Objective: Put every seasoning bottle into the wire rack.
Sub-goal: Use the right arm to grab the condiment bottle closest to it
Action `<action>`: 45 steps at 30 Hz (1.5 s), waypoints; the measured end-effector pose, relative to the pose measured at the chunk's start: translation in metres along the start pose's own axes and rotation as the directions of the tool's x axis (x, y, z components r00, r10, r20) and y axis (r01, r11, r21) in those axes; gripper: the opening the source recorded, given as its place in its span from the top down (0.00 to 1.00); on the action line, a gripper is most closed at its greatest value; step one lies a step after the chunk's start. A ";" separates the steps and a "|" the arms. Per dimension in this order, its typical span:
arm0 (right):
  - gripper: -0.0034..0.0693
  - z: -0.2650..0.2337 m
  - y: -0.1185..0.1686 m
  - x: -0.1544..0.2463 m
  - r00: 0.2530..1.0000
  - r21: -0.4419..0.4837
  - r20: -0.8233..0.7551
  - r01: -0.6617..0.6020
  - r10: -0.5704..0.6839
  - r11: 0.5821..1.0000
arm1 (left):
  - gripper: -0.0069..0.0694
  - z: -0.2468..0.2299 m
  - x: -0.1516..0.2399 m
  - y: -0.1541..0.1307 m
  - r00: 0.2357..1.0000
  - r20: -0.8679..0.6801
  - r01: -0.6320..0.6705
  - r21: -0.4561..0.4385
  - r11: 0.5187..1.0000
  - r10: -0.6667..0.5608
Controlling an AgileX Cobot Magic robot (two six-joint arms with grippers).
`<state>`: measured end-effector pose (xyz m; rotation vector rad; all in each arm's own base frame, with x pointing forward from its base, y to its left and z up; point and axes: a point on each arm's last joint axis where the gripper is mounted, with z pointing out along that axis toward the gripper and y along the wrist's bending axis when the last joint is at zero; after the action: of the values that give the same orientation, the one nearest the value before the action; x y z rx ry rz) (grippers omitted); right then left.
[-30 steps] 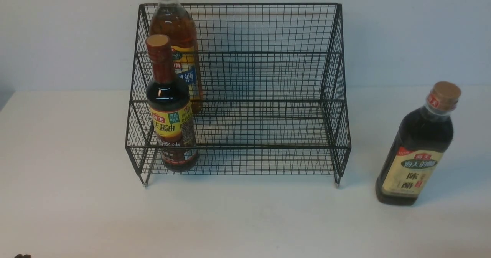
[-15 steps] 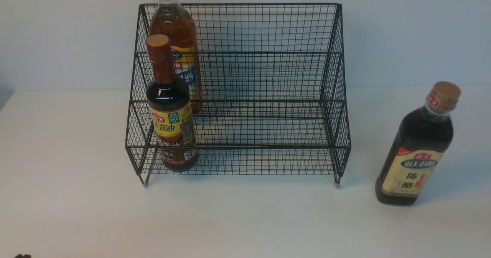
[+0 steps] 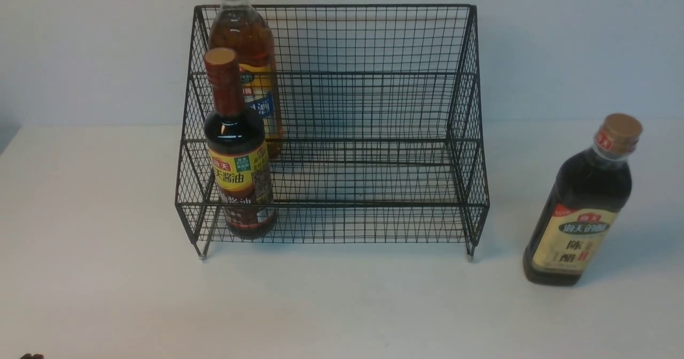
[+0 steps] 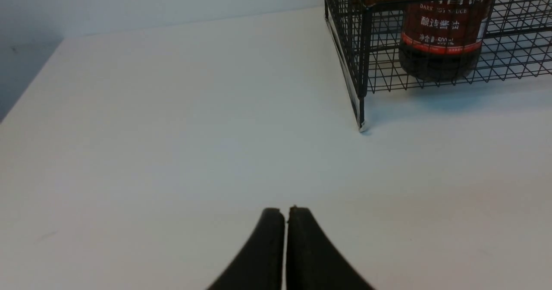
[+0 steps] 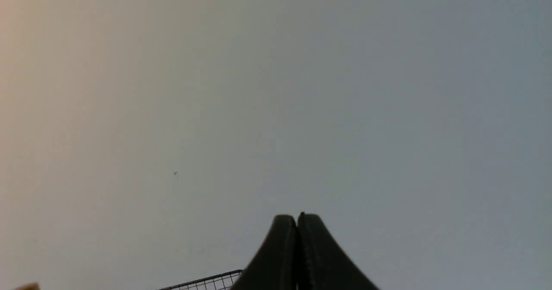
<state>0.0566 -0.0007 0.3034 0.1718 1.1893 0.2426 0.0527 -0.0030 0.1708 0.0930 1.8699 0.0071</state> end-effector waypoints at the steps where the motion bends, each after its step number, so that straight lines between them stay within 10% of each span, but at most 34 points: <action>1: 0.97 0.011 0.001 -0.002 0.999 0.003 -0.039 0.026 -0.026 1.000 | 0.92 0.000 0.000 0.000 1.000 0.000 0.000 0.000 1.000 0.000; 14: 0.86 0.094 -0.009 0.055 0.953 0.006 -0.296 0.073 -0.068 0.997 | 0.92 0.000 0.000 0.000 1.000 0.000 0.000 0.000 1.000 0.000; 23: 0.33 0.123 -0.003 0.075 0.946 -0.096 -0.321 0.016 -0.046 0.995 | 0.92 0.000 0.000 0.000 1.000 0.000 0.000 0.000 1.000 0.000; 28: 0.20 0.142 0.003 0.087 0.935 -0.143 -0.349 0.010 -0.059 0.990 | 0.92 0.000 0.000 0.000 1.000 0.000 0.000 0.000 1.000 0.000; 45: 0.29 0.160 0.003 0.142 0.849 -0.186 -0.498 0.093 -0.176 0.978 | 0.92 0.000 0.000 0.000 1.000 0.000 0.000 0.000 1.000 0.000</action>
<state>0.2556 0.0409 0.2352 -0.1260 1.7018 0.2642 0.0527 -0.0030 0.1708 0.0930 1.8699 0.0071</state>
